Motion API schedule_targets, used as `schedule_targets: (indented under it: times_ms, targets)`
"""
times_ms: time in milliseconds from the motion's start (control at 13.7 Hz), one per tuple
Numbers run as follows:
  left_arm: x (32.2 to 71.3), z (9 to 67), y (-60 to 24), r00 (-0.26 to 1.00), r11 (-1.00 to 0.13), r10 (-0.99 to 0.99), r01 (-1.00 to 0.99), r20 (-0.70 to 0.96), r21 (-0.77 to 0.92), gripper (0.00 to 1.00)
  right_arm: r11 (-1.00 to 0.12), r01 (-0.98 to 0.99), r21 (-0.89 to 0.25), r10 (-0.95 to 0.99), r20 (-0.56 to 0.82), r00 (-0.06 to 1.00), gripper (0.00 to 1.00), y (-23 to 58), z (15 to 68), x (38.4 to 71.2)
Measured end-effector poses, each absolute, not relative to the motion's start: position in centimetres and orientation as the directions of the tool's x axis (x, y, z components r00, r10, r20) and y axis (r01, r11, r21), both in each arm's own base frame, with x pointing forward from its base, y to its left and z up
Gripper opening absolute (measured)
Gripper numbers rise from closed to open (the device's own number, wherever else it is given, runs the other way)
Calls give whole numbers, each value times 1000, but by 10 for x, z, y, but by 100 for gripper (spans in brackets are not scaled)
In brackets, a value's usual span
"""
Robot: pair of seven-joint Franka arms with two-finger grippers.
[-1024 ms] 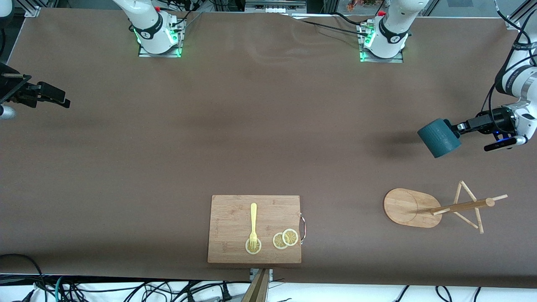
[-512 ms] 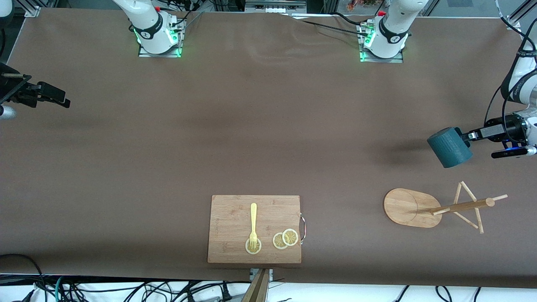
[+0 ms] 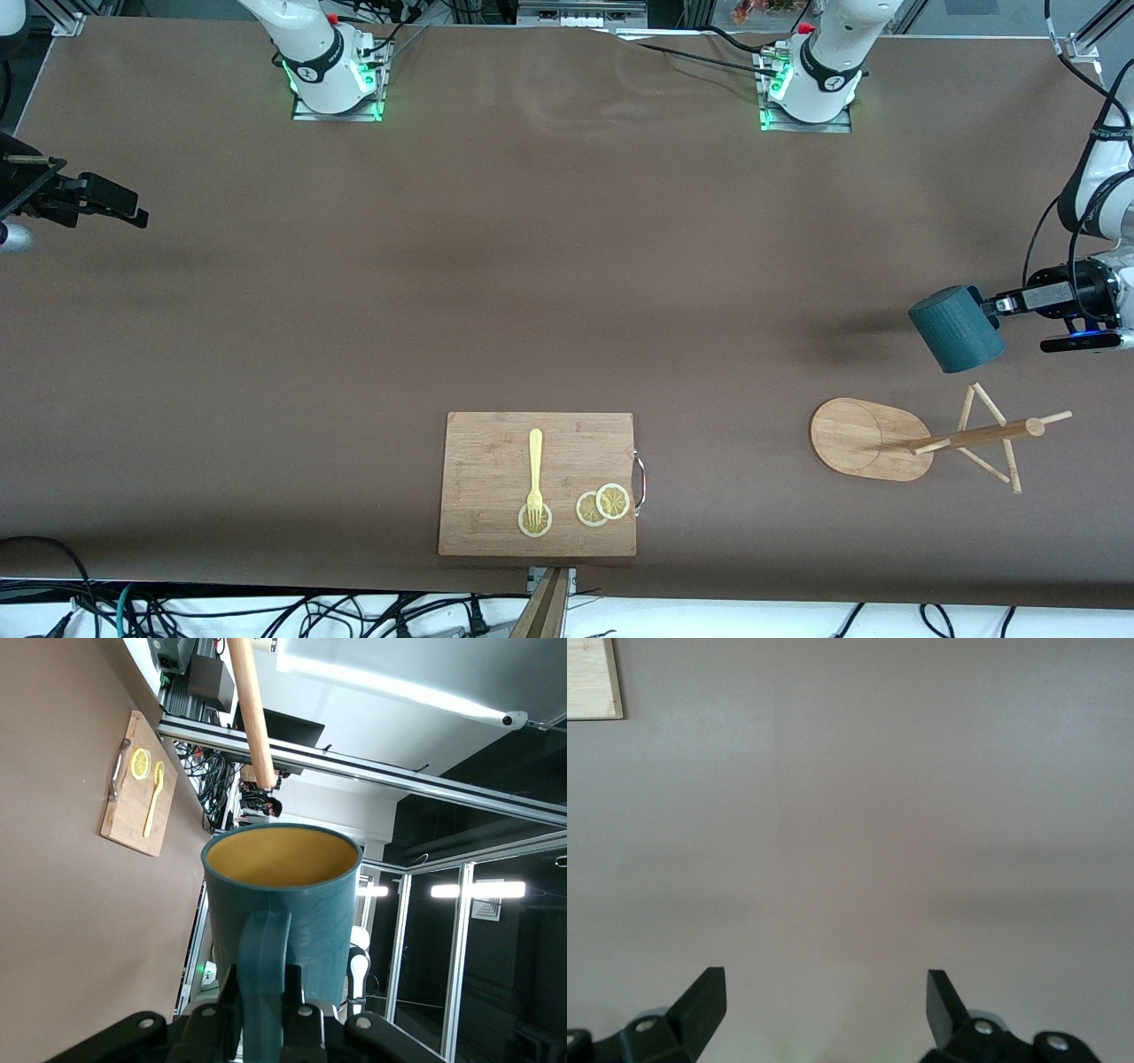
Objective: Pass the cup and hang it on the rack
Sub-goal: 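Carry the mug with the left gripper over the wooden rack peg, then lower the mug onto the rack peg and open the left gripper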
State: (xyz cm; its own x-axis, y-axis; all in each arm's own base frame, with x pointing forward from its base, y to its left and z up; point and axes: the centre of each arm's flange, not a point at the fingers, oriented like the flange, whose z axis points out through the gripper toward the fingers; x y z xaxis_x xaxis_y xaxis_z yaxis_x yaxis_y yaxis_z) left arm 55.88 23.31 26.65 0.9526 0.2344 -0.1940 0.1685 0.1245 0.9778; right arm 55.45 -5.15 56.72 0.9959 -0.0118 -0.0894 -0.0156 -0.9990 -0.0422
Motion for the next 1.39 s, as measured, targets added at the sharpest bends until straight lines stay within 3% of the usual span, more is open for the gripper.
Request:
schedule_targets:
  times_ms: [1390]
  targets:
    - [587,223,245,914,272,238,260,-327,926,21,-999,-16,-42,-12,-90,996,100,-52,567,554]
